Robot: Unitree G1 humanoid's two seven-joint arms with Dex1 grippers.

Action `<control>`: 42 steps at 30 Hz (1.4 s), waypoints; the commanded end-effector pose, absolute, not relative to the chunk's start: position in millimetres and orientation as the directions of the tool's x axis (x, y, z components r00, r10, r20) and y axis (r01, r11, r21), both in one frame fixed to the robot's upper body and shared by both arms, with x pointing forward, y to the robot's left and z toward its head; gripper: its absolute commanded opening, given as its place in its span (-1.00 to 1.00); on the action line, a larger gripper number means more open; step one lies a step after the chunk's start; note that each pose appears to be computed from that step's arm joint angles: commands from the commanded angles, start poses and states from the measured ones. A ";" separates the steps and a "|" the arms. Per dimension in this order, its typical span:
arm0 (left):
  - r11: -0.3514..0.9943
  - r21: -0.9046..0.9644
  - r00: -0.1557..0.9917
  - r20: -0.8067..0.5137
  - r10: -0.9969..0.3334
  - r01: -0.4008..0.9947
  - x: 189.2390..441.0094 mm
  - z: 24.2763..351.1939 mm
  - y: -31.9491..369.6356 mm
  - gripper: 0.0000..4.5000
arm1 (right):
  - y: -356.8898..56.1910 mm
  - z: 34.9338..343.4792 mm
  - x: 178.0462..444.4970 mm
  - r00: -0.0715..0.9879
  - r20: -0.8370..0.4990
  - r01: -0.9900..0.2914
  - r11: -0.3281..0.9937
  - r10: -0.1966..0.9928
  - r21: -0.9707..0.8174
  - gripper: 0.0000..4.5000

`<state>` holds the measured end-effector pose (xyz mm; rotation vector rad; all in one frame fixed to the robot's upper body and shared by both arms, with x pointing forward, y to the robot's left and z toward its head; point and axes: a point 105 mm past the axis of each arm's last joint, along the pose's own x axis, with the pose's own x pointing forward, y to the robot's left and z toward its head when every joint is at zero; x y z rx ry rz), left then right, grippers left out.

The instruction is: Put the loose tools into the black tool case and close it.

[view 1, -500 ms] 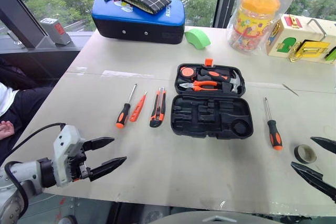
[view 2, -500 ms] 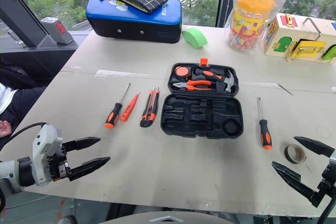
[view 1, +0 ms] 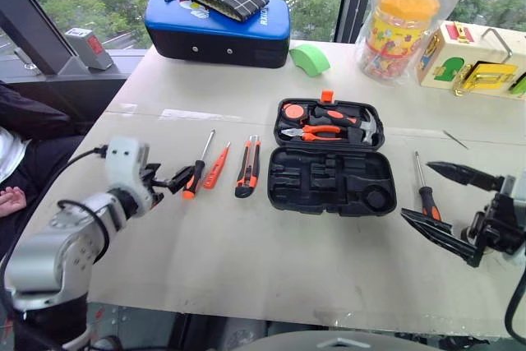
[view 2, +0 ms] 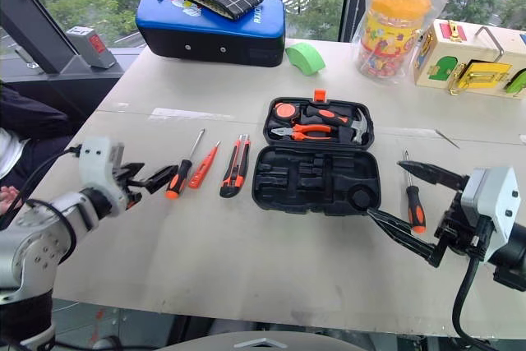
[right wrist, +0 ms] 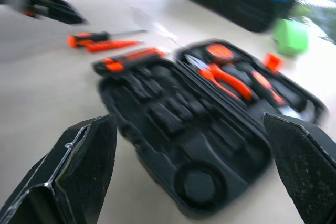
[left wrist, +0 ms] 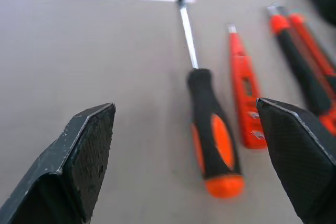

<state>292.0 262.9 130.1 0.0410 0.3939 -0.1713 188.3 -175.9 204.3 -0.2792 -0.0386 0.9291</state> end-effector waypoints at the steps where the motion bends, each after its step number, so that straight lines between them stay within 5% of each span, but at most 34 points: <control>1: 0.986 0.051 0.889 -0.440 -0.122 0.161 300.2 120.0 259.9 0.94 | -169.0 209.3 190.3 0.577 -0.065 -0.792 0.538 0.814 -0.289 1.00; 4: 0.989 0.076 0.868 -0.491 -0.077 0.131 302.5 107.6 264.5 0.94 | -168.8 207.8 191.6 0.579 -0.060 -0.788 0.540 0.813 -0.295 1.00; 7: 0.992 0.076 0.862 -0.504 -0.049 0.101 303.0 102.2 270.6 0.67 | -169.5 206.4 189.4 0.582 -0.058 -0.787 0.543 0.811 -0.295 1.00; 13: 0.984 0.065 0.845 -0.524 -0.108 0.166 298.1 92.5 264.8 -0.60 | -173.9 199.8 185.8 0.592 -0.065 -0.782 0.552 0.803 -0.289 1.00; 14: 0.984 0.057 0.853 -0.508 -0.119 0.171 299.2 94.8 264.0 -0.65 | -174.5 198.7 185.6 0.593 -0.066 -0.781 0.553 0.803 -0.289 1.00; 18: 0.981 0.009 0.932 -0.314 -0.180 0.193 312.1 133.4 264.6 -0.65 | -175.1 196.1 184.7 0.593 -0.063 -0.780 0.554 0.802 -0.291 1.00; 20: 0.928 0.050 0.912 -0.210 -0.352 0.370 316.4 164.3 243.2 -0.65 | -177.1 194.2 182.7 0.595 -0.063 -0.780 0.557 0.801 -0.286 1.00; 24: 0.634 0.238 0.676 -0.301 -0.672 0.736 310.8 177.2 186.8 -0.65 | -186.5 189.1 178.6 0.624 -0.065 -0.759 0.584 0.779 -0.288 1.00; 27: 0.380 0.355 0.506 -0.400 -0.764 0.854 322.2 175.5 152.7 -0.65 | -198.0 188.7 174.2 0.668 -0.060 -0.721 0.626 0.741 -0.295 1.00; 34: 0.020 0.435 0.292 -0.568 -0.769 0.900 366.2 156.8 82.3 -0.65 | -227.4 194.0 152.2 0.742 -0.090 -0.656 0.693 0.664 -0.299 1.00; 42: -0.082 0.400 0.232 -0.673 -0.703 0.913 379.5 132.6 57.0 -0.65 | -249.0 205.5 146.8 0.781 -0.108 -0.611 0.716 0.615 -0.338 1.00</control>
